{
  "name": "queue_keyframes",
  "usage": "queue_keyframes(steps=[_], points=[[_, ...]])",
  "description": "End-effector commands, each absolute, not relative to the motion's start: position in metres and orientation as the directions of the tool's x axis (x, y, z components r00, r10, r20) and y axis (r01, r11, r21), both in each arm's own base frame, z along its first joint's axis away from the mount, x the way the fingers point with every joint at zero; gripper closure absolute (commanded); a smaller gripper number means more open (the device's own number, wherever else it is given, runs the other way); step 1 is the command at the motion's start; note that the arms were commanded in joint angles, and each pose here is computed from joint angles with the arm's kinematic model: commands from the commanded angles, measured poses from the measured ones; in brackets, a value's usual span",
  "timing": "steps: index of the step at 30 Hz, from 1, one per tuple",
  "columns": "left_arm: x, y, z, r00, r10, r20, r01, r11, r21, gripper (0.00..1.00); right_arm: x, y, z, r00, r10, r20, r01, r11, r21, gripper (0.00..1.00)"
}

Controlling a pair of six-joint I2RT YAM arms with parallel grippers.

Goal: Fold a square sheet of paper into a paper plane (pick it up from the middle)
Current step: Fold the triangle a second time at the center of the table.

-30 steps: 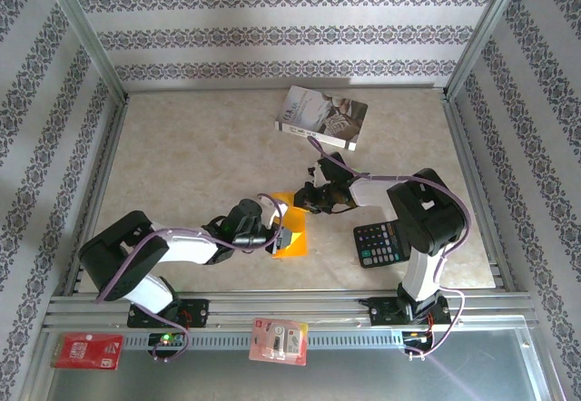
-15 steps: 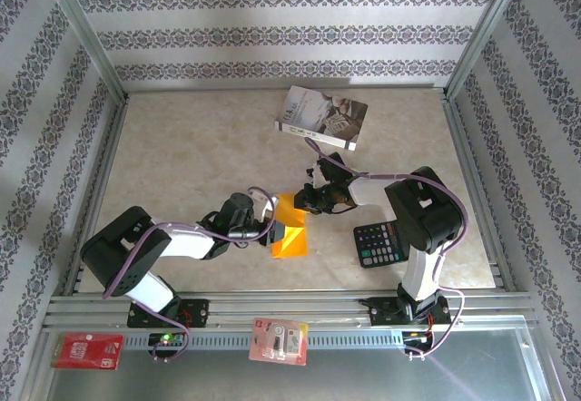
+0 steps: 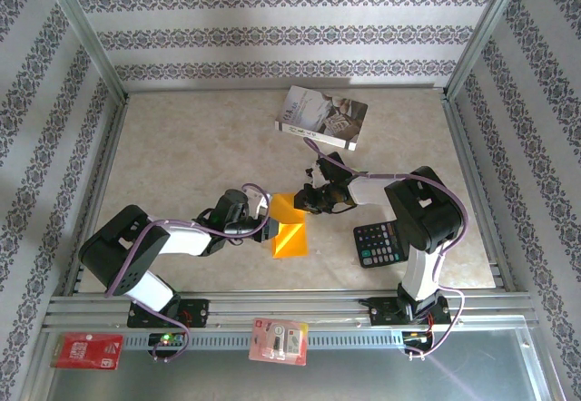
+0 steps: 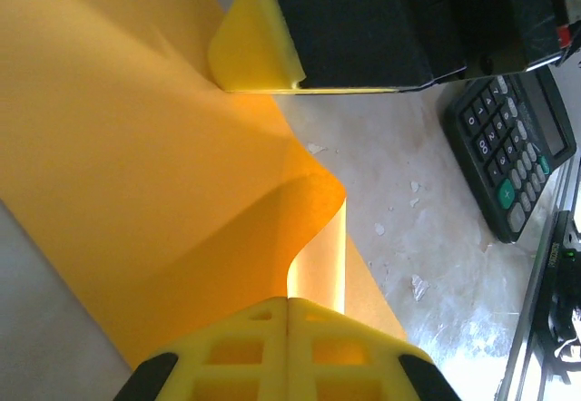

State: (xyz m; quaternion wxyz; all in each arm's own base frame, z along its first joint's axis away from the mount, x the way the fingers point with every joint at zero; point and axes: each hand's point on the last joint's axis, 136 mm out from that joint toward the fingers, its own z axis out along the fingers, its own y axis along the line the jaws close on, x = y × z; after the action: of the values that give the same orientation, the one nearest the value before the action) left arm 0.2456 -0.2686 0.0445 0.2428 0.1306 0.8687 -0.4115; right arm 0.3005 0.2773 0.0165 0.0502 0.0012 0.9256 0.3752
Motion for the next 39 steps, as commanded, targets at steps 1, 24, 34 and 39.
queue_keyframes(steps=[1,24,34,39], points=[[0.245,-0.262,0.039,-0.85,0.047,-0.524,0.428,0.641,-0.637,1.0,0.294,0.274,-0.004,-0.997,0.019,-0.072,-0.033,0.761,0.648,0.84],[0.253,-0.257,0.025,-0.864,0.065,-0.499,0.404,0.68,-0.612,1.0,0.292,0.276,-0.005,-0.997,0.012,-0.072,-0.037,0.766,0.642,0.83],[0.253,-0.257,0.025,-0.867,0.07,-0.493,0.403,0.682,-0.61,1.0,0.291,0.275,-0.005,-0.997,0.012,-0.071,-0.036,0.767,0.64,0.83],[0.252,-0.254,0.021,-0.871,0.073,-0.485,0.393,0.695,-0.602,1.0,0.291,0.275,-0.006,-0.998,0.012,-0.068,-0.034,0.767,0.64,0.83]])
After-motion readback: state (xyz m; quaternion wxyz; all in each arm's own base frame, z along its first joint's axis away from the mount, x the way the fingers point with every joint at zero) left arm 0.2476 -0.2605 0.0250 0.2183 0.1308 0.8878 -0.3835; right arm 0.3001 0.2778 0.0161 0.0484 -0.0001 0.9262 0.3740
